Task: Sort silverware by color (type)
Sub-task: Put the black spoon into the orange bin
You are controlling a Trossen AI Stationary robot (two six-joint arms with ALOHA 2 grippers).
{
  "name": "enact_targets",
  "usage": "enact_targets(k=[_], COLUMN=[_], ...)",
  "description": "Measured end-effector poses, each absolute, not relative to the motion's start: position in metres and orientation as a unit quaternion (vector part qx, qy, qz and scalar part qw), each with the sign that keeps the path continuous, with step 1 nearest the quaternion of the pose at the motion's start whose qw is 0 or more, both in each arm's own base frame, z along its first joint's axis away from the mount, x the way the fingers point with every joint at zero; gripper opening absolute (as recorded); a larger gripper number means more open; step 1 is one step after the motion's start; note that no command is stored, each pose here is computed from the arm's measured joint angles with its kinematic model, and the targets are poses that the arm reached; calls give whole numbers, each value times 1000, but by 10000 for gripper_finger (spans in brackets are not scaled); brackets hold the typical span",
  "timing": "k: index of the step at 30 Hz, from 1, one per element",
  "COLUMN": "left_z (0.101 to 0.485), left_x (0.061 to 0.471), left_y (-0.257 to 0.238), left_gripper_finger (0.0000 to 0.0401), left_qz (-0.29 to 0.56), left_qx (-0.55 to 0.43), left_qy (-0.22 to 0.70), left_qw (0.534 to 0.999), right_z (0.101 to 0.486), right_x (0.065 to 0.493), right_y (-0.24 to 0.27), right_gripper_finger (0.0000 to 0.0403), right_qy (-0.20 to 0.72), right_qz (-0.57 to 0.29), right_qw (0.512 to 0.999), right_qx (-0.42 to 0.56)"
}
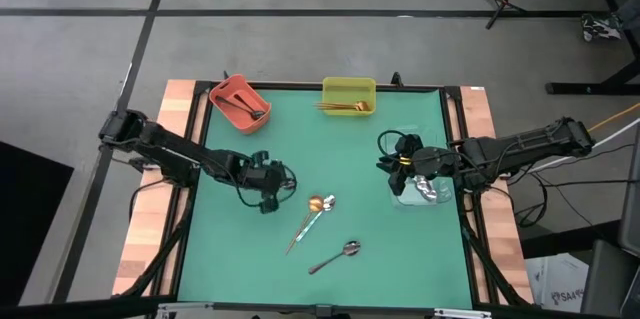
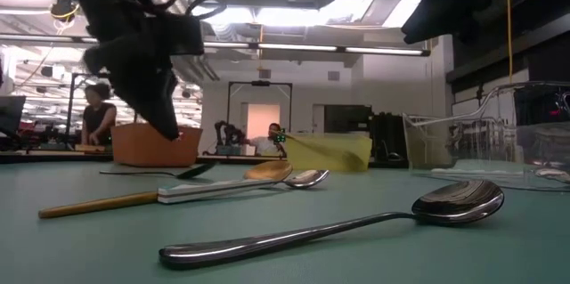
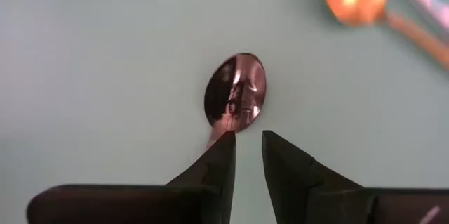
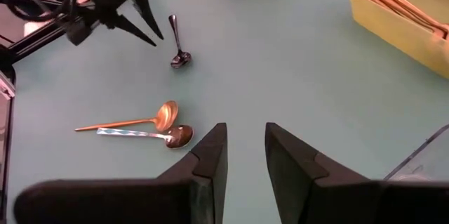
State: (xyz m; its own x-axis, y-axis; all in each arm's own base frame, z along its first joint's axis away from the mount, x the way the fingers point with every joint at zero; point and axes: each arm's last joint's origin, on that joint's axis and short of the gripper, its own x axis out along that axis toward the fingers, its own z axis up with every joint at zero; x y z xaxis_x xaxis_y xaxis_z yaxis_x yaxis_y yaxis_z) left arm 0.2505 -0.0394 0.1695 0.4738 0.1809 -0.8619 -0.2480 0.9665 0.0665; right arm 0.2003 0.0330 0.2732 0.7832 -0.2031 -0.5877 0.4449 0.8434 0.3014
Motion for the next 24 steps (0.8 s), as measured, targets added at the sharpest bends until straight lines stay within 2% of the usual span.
enact_targets(k=[4, 9, 17, 24], left_z=[175, 175, 175, 175], left_x=[249, 249, 249, 249], left_y=[-39, -39, -41, -37], left_gripper_finger=[66, 66, 66, 66], left_qz=[194, 273, 327, 386], left_qx=[-165, -314, -484, -590], left_qy=[464, 422, 385, 328], left_qw=[848, 806, 714, 629], right_z=[273, 273, 273, 273], right_x=[200, 200, 200, 200], right_y=[33, 33, 33, 33], right_gripper_finger=[88, 88, 88, 88], right_qy=[278, 278, 278, 278], right_qz=[-176, -176, -176, -176], right_qw=[919, 919, 919, 919], right_qx=[217, 217, 217, 217])
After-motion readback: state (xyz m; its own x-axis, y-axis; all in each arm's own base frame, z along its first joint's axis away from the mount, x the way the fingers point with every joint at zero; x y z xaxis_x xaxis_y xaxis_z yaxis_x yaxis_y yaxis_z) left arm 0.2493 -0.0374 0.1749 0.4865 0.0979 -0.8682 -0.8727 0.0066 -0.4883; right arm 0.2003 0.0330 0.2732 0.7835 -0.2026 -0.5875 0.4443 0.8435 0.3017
